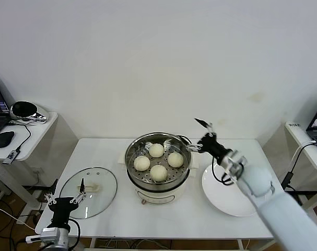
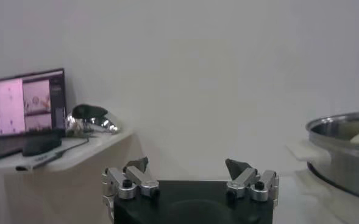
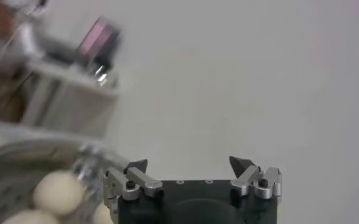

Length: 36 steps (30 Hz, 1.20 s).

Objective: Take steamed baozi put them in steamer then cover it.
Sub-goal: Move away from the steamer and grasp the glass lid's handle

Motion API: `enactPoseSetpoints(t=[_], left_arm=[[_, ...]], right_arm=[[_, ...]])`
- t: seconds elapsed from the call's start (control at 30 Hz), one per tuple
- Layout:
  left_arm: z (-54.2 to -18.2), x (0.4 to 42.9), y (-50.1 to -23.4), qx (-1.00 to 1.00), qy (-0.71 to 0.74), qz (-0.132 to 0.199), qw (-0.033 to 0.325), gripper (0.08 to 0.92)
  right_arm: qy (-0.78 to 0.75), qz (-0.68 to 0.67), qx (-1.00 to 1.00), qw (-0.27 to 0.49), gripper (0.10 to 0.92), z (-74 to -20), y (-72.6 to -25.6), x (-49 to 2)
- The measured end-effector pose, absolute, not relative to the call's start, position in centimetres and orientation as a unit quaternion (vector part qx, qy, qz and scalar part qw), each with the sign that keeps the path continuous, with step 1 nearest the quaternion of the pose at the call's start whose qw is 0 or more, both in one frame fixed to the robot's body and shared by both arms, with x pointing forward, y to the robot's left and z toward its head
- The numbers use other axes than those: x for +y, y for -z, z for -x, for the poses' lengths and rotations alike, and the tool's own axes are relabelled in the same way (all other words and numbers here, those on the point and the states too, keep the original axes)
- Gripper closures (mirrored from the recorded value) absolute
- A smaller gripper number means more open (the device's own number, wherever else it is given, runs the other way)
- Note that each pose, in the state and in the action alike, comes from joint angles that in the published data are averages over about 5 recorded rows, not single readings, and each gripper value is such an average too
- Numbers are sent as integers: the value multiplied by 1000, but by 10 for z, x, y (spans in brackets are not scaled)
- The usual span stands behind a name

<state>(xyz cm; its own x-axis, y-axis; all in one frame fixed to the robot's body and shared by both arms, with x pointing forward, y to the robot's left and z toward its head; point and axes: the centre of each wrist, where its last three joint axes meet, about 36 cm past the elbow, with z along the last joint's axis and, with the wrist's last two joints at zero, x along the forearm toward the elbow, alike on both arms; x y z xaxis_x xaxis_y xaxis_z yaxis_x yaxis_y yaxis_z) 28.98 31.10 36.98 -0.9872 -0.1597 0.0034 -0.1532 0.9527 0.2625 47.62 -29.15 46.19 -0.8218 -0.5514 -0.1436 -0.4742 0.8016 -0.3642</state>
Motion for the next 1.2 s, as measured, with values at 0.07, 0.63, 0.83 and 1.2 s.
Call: enactPoseSetpoints(t=[0.07, 0.63, 0.83, 1.2], left_arm=[[-289, 314, -364, -983, 169, -76, 12, 177], [-300, 372, -318, -801, 597, 30, 12, 177], [-319, 387, -301, -730, 680, 71, 16, 177], [-364, 408, -289, -656, 749, 95, 25, 177]], right_arm=[[135, 237, 954, 124, 200, -457, -442, -301], [85, -59, 993, 47, 200, -305, -379, -369], [94, -122, 987, 38, 200, -284, -379, -386], [103, -171, 980, 24, 200, -259, -374, -397]])
